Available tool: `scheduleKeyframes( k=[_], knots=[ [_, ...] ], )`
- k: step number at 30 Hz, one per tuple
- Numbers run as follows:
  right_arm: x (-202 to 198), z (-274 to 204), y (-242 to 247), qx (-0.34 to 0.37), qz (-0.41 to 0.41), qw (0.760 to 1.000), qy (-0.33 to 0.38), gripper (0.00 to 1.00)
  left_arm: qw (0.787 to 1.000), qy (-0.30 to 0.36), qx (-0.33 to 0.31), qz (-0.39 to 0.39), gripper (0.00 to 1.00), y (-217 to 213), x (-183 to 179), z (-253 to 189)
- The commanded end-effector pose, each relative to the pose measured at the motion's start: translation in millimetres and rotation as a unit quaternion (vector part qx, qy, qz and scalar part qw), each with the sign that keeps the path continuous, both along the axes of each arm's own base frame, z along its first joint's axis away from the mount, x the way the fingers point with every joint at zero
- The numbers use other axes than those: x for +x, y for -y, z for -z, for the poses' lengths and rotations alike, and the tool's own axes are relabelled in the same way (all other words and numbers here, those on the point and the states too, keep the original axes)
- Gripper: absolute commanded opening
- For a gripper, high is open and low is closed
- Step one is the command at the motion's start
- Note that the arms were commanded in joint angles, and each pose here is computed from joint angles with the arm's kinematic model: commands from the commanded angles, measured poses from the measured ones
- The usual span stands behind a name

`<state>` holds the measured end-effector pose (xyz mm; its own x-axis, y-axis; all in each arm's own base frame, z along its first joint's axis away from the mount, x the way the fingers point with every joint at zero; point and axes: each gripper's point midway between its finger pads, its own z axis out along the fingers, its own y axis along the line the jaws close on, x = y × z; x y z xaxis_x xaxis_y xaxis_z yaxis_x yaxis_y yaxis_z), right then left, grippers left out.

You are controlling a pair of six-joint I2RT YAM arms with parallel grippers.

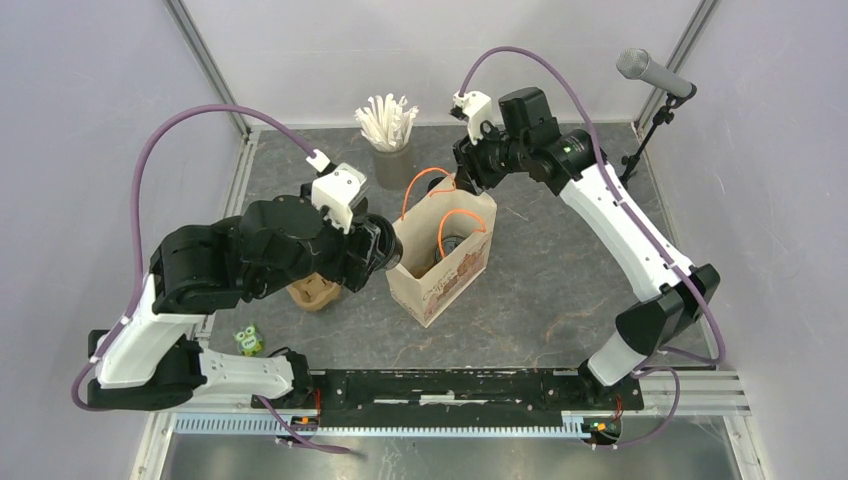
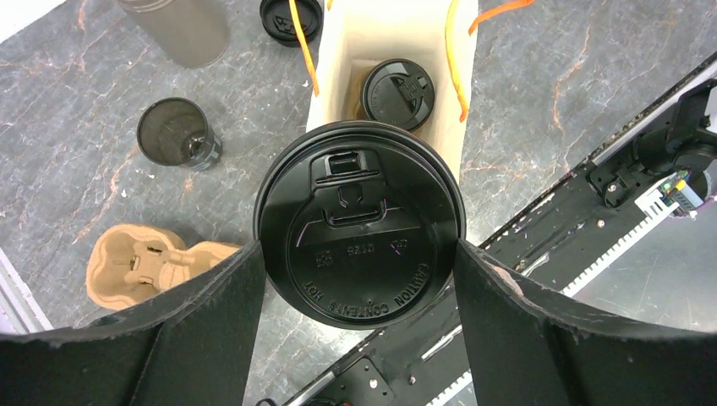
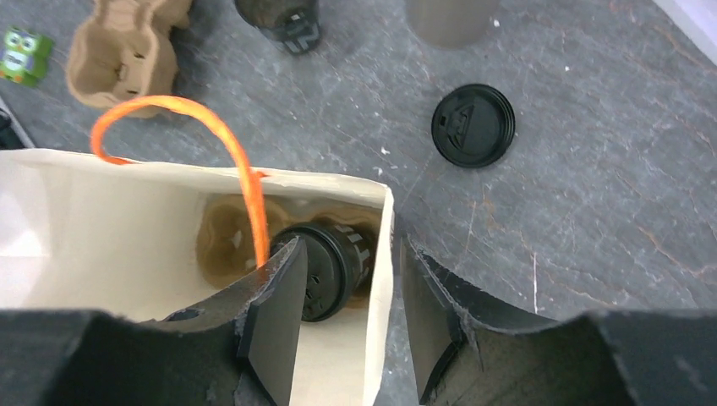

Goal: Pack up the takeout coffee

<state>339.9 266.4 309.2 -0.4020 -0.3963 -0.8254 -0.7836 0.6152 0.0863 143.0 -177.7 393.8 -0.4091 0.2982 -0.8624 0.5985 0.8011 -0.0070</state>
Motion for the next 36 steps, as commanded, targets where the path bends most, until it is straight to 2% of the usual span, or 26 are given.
scheduleKeyframes(
  k=[1,9,14,17,22,29,36],
  knots=[
    [14,1,11,-0.045,0.014,0.998,0.031,0.51,1.0,-0.022,-0.008,-0.001,0.62,6,-3,1],
    [17,22,-2,-0.057,0.009,0.998,0.005,0.45,1.0,-0.018,0.015,0.013,0.62,5,-3,-4],
    [20,25,5,-0.062,0.035,0.997,0.013,0.23,0.999,-0.021,0.02,0.014,0.62,8,-2,-3],
    [18,21,7,-0.054,0.048,0.997,0.013,0.15,1.0,-0.015,0.013,0.011,0.61,9,0,-8],
    [16,12,25,-0.044,0.122,0.992,0.007,0.01,1.0,0.006,-0.008,0.005,0.61,15,10,-27],
    [-5,11,53,-0.004,0.216,0.976,-0.007,0.0,1.0,0.006,-0.008,0.009,0.6,29,30,-28],
    [-25,16,73,0.066,0.27,0.96,0.014,0.0,1.0,0.007,-0.028,0.011,0.59,40,71,-37]
  ],
)
